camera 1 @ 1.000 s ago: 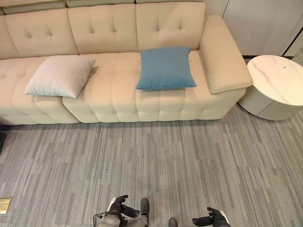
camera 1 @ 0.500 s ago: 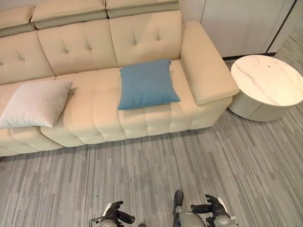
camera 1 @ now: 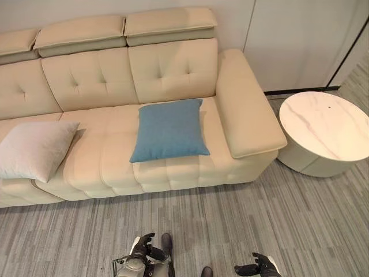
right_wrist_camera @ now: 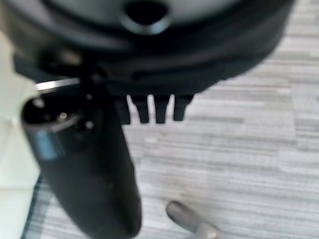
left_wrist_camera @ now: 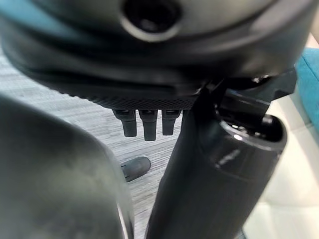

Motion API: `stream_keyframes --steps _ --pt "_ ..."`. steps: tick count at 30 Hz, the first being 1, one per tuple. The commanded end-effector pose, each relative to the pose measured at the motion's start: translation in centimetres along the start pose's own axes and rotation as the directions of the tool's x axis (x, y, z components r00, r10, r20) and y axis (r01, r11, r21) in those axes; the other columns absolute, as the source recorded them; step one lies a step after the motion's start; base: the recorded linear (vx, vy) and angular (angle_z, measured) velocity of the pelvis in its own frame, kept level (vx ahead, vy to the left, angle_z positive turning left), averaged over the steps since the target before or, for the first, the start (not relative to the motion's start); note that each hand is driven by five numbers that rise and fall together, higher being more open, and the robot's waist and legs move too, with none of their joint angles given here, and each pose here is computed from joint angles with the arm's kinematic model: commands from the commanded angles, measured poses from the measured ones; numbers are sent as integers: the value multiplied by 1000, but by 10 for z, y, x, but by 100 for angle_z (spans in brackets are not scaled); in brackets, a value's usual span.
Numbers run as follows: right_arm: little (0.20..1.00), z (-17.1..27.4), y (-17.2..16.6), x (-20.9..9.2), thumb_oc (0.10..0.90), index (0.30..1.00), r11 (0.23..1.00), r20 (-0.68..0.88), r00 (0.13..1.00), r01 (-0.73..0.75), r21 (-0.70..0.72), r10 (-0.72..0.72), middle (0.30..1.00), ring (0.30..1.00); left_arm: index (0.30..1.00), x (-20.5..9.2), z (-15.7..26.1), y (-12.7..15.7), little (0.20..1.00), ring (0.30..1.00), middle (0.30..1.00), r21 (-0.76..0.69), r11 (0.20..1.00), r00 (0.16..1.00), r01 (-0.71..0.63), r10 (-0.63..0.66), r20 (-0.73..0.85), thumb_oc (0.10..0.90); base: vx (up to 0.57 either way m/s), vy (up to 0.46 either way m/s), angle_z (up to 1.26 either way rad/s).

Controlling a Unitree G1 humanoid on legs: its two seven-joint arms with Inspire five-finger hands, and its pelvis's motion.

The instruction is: Pick up all the scattered cushions and arrange them neatly on the sofa.

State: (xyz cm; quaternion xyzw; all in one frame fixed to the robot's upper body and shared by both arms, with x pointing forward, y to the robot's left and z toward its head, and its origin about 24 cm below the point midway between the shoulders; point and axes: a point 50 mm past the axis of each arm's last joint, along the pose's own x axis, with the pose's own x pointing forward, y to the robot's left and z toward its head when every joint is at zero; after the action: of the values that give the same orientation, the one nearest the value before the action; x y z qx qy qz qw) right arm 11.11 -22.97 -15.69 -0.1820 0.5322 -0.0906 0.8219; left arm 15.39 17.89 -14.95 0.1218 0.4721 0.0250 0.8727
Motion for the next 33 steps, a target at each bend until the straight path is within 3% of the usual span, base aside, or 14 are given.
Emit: stream_keyframes --steps 1,11,23,33 --pt "900 2 1 0 800 900 1000 20 1000 14 8 -14 900 900 900 -5 -24 2 900 900 900 44 999 998 -12 15 -57 800 175 109 -36" --pt "900 19 8 0 800 900 1000 79 997 -13 -1 13 900 900 900 -1 -10 13 900 900 900 68 997 999 -45 46 -8 800 199 124 23" --pt "900 12 6 0 800 900 999 61 998 -26 -40 29 900 900 900 -2 -19 9 900 900 900 88 996 998 -22 27 -50 800 243 -99 31" --pt "900 14 -6 2 800 900 1000 59 998 9 8 -10 900 900 900 -2 -14 1 900 900 900 70 998 999 7 -4 -37 800 156 -99 22"
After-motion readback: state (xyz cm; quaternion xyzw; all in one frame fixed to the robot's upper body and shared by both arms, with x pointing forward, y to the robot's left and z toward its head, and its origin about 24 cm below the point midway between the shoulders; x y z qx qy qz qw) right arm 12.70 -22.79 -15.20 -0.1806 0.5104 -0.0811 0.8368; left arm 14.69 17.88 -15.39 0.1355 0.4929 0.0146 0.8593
